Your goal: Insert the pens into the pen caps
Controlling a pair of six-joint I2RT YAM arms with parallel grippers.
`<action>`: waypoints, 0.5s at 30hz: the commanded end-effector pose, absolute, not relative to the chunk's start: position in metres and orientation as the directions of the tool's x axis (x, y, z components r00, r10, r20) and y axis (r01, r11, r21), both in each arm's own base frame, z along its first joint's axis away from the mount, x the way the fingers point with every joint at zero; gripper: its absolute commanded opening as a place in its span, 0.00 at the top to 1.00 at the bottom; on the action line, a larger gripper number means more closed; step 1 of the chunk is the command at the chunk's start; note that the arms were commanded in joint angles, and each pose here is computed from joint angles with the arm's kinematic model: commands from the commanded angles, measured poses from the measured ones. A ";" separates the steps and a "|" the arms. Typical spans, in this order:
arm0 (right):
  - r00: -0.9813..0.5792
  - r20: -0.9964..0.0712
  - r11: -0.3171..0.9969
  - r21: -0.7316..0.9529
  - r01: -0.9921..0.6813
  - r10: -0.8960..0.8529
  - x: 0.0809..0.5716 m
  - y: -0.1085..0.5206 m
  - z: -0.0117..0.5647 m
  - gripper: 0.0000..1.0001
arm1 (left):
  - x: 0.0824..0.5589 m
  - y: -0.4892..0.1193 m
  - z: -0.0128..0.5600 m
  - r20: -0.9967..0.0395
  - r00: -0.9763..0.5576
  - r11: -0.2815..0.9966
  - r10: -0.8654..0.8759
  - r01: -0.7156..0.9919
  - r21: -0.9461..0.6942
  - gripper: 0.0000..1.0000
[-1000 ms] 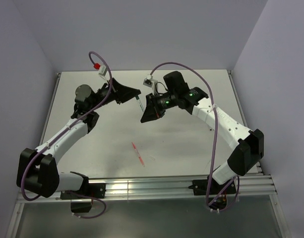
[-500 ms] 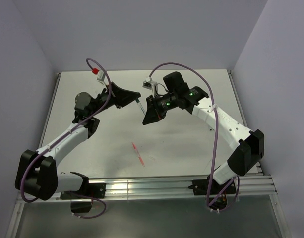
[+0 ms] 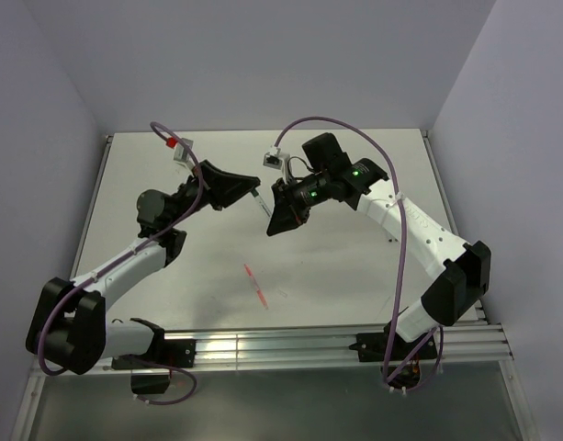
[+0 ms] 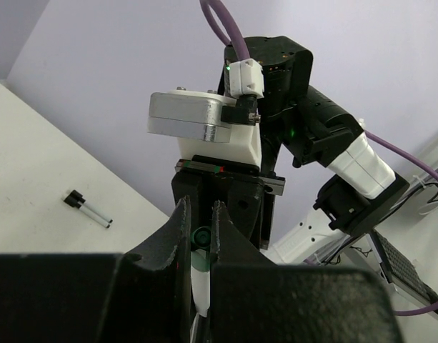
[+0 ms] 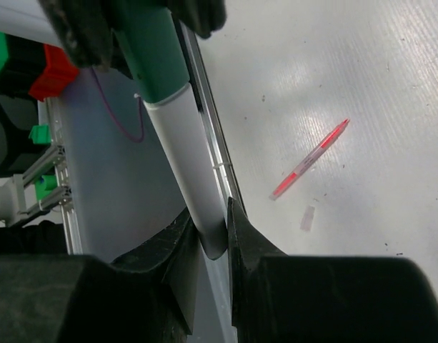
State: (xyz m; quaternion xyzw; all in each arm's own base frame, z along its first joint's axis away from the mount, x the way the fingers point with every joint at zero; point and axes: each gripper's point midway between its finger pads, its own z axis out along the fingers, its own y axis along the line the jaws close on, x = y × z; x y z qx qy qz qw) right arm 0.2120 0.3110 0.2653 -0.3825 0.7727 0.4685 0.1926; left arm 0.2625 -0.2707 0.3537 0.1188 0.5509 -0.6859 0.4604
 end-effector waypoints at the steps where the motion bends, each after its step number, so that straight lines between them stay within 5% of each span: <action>1: -0.292 -0.946 0.294 0.242 -0.925 -0.139 0.296 0.326 0.367 1.00 | 0.155 -0.297 0.305 -0.691 -0.722 -0.222 -0.042 0.681 -0.698 1.00; 15: -0.214 -0.964 0.313 0.158 -0.937 -0.156 0.298 0.319 0.378 1.00 | 0.148 -0.301 0.271 -0.673 -0.737 -0.149 0.064 0.659 -0.737 1.00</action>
